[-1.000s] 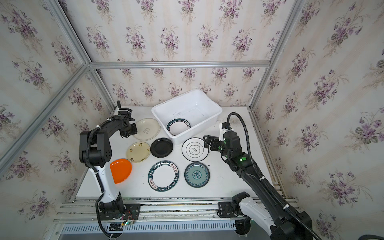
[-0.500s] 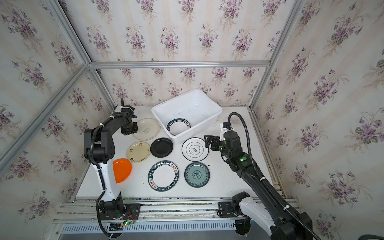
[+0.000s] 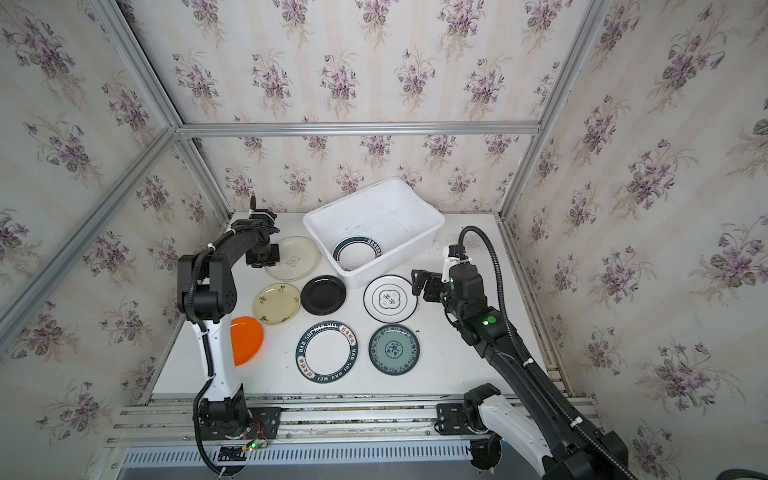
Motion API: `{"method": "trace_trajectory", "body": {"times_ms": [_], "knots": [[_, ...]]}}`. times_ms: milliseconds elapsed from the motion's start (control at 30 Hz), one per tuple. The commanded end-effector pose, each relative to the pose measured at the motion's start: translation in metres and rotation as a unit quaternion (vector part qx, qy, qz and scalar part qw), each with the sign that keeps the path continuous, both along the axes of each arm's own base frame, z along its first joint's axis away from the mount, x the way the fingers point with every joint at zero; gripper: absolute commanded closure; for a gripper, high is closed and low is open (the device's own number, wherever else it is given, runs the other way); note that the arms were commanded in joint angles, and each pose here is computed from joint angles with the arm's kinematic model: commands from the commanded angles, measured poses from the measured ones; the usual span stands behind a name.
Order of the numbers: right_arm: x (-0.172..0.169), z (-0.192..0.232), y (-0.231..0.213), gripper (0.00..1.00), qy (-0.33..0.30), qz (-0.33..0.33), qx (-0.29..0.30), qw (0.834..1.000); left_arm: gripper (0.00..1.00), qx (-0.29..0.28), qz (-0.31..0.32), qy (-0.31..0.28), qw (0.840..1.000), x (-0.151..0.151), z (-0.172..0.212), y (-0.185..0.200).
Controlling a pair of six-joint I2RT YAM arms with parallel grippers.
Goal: Place the plates into the plastic bin on the countertop
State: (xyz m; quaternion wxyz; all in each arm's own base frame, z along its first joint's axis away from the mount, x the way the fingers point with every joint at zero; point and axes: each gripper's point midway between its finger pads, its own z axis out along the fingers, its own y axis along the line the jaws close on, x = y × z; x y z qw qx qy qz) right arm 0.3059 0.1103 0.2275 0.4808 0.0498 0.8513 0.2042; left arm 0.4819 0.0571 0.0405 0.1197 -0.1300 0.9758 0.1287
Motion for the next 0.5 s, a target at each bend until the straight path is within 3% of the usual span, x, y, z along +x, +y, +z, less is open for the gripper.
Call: {"method": "trace_trajectory", "body": {"times_ms": [0, 467], "knots": [[0.001, 0.014, -0.005, 0.01, -0.021, -0.011, -0.007, 1.000, 0.70, 0.006, -0.006, 0.018, 1.000, -0.004, 0.001, 0.002], [-0.006, 0.026, -0.019, 0.00, -0.044, -0.035, -0.022, 0.998, 0.77, 0.004, -0.017, 0.037, 0.999, -0.002, 0.000, 0.001]]}}
